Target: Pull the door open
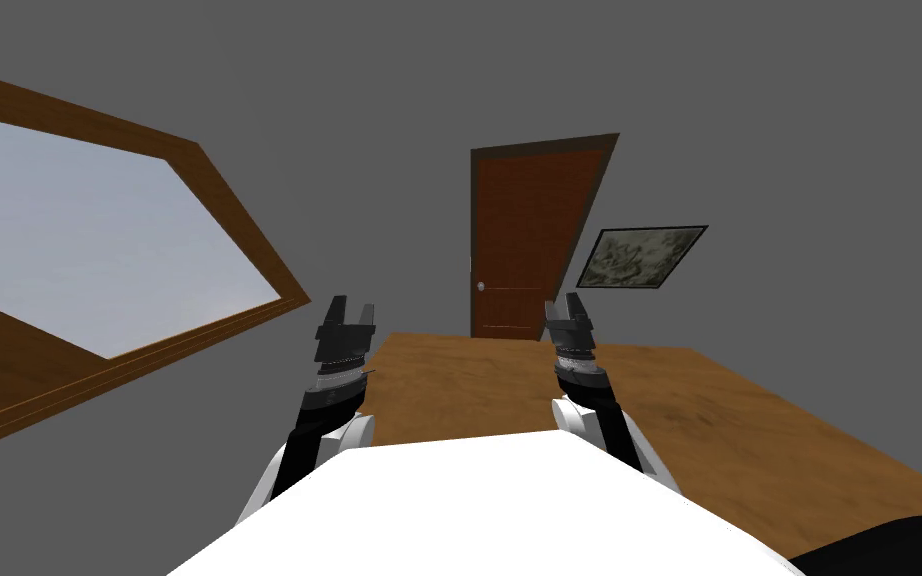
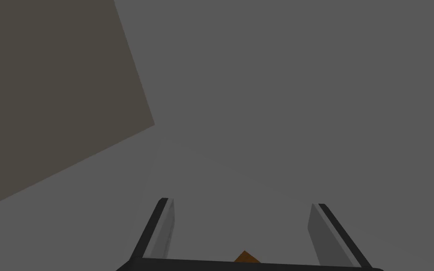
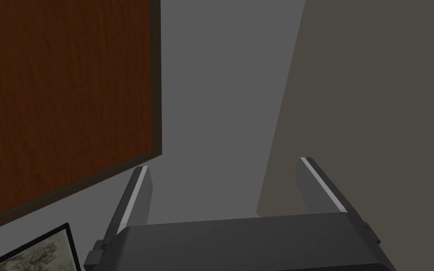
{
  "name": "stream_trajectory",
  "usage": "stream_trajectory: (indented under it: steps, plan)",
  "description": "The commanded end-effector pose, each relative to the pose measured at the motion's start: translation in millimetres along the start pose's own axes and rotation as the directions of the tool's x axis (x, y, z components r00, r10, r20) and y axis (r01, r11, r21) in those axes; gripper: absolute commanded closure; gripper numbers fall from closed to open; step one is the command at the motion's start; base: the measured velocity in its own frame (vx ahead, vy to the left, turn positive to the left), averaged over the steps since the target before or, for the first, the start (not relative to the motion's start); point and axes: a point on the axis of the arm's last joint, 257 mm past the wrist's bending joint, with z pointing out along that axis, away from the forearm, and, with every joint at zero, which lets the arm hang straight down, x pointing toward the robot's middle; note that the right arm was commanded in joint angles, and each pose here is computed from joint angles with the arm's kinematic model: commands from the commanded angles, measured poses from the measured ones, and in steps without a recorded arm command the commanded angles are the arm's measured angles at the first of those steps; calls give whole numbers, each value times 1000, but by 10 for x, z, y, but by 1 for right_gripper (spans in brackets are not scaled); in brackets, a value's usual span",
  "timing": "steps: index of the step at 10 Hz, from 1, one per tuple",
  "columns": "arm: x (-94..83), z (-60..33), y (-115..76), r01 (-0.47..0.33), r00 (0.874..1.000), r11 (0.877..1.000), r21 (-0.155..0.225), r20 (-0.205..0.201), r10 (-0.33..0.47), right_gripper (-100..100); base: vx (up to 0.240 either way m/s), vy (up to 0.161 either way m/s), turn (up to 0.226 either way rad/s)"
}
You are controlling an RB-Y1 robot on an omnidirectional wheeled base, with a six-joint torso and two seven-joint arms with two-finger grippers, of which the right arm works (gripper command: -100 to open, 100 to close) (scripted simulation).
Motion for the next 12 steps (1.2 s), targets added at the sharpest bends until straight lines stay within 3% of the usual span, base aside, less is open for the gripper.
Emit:
stream_trajectory:
  steps: [1,4,7,12]
  plan:
    - [-21,-20,-128,-42,999,999,16,8,41,-100,80,-25,82]
    - [-64,-72,-346,-118,993,992,45,28,116,-100,79,-18,96]
    - [-118,-138,-591,-202,978,977,73,58,199,-100,96,-19,94]
    - [-227,-275,-1019,-349,934,931,112,128,334,-100,95,-24,116]
